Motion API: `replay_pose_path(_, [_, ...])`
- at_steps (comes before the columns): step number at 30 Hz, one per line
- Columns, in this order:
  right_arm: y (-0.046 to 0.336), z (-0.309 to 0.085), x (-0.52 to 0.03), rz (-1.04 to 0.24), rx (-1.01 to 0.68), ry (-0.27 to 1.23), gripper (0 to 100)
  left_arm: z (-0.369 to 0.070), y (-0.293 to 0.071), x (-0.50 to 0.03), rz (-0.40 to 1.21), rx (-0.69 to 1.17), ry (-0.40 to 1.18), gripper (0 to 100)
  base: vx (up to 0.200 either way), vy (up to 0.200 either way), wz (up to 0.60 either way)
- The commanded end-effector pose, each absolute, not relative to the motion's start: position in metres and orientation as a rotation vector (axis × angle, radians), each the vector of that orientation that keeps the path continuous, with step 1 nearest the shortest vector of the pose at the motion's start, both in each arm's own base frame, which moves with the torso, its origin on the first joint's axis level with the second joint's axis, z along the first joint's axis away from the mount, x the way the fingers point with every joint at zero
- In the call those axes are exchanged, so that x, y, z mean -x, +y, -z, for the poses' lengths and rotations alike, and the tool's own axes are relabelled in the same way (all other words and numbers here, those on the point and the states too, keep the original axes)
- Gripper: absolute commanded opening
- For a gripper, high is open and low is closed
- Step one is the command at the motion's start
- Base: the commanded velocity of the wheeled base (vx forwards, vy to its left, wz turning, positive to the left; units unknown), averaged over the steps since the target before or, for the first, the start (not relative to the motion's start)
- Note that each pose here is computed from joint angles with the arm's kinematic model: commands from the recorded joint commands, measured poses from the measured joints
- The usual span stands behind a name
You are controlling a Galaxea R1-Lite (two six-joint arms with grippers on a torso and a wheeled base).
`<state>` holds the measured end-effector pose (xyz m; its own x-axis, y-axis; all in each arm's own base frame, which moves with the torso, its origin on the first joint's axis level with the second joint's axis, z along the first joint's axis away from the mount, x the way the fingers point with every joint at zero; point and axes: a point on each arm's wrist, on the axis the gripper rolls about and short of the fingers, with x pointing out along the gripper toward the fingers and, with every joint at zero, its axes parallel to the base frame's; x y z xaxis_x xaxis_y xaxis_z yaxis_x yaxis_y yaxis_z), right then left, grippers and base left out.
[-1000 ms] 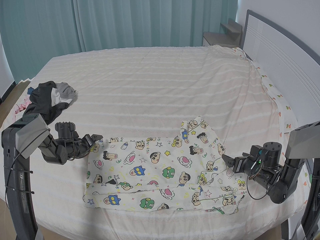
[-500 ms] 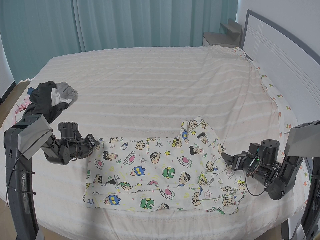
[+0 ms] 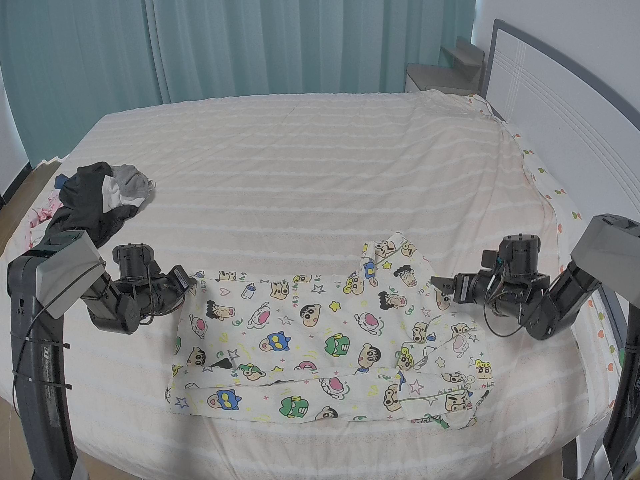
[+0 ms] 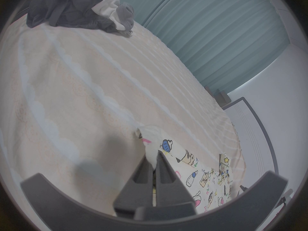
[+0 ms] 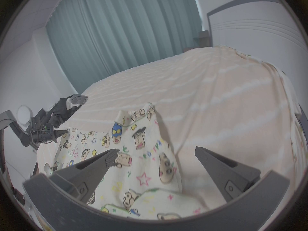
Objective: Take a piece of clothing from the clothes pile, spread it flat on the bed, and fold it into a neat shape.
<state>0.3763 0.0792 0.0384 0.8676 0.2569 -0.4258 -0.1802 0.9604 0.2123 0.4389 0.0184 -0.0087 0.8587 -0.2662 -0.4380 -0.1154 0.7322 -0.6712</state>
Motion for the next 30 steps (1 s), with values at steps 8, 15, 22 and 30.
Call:
replay_pose_path(8, [0.051,-0.011,-0.435,-0.340,-0.111,0.504,100,0.006,0.023,-0.434,0.017,0.776,0.450,0,0.000,0.000,0.00])
replay_pose_path(15, [0.059,-0.010,-0.446,-0.405,-0.087,0.472,100,0.006,0.024,-0.432,0.005,0.775,0.450,0,0.000,0.000,0.00])
replay_pose_path(22, [0.070,-0.014,-0.449,-0.478,-0.096,0.458,100,0.007,0.024,-0.432,0.005,0.774,0.452,0,0.000,0.000,0.00])
replay_pose_path(30, [0.085,-0.011,-0.460,-0.528,-0.097,0.479,100,0.007,0.024,-0.432,0.004,0.775,0.452,0,0.000,0.000,0.00])
